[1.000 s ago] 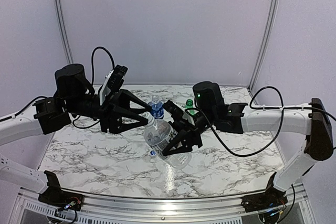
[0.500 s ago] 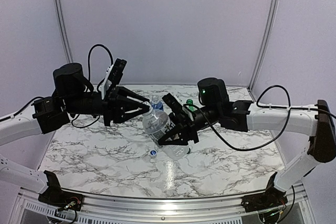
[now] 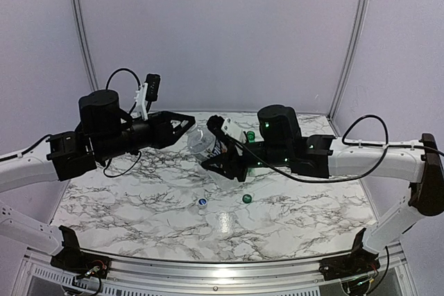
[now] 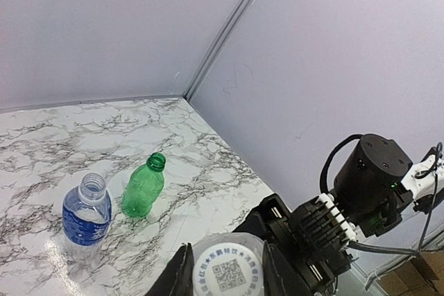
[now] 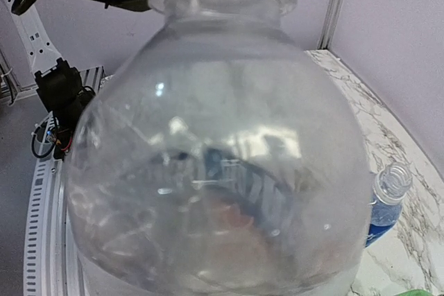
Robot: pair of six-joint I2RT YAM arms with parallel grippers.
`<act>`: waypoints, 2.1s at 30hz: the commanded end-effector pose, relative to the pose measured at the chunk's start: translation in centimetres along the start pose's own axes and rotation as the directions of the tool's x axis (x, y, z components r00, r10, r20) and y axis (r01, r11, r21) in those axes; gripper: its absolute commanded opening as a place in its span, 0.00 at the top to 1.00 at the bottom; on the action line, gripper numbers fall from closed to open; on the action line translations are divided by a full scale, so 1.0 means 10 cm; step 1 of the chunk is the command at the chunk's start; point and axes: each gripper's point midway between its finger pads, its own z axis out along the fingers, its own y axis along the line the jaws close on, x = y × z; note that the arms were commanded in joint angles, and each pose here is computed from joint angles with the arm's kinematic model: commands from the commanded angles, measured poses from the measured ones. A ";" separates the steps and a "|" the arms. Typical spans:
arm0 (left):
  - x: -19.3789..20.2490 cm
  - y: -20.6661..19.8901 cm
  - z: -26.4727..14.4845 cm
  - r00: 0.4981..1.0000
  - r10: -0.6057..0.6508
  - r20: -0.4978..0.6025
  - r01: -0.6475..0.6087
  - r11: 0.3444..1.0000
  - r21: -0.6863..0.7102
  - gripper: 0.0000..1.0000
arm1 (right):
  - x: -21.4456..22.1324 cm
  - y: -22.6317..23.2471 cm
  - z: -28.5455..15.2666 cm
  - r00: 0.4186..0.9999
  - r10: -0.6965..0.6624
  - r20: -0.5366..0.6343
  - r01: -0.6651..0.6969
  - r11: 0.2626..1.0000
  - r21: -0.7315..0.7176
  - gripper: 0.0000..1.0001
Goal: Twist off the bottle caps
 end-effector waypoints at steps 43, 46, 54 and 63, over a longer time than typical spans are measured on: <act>0.44 -1.03 -0.60 0.853 0.516 0.075 -0.405 0.564 0.720 0.50 | -0.19 1.20 -0.53 0.992 0.082 0.096 0.026 0.608 -0.794 0.73; 0.43 -1.03 -0.57 0.855 0.514 0.071 -0.401 0.568 0.719 0.59 | -0.18 1.18 -0.51 0.992 0.084 0.092 0.021 0.617 -0.786 0.73; 0.21 -0.74 -0.29 0.923 0.385 -0.006 -0.329 0.798 0.506 1.00 | -0.17 0.55 -0.20 0.996 0.078 0.049 -0.049 0.896 -0.442 0.76; -0.05 0.12 0.08 0.997 -0.040 0.059 0.046 0.992 -0.117 0.96 | -0.13 -0.43 -0.10 0.999 0.034 0.041 -0.042 0.975 0.218 0.76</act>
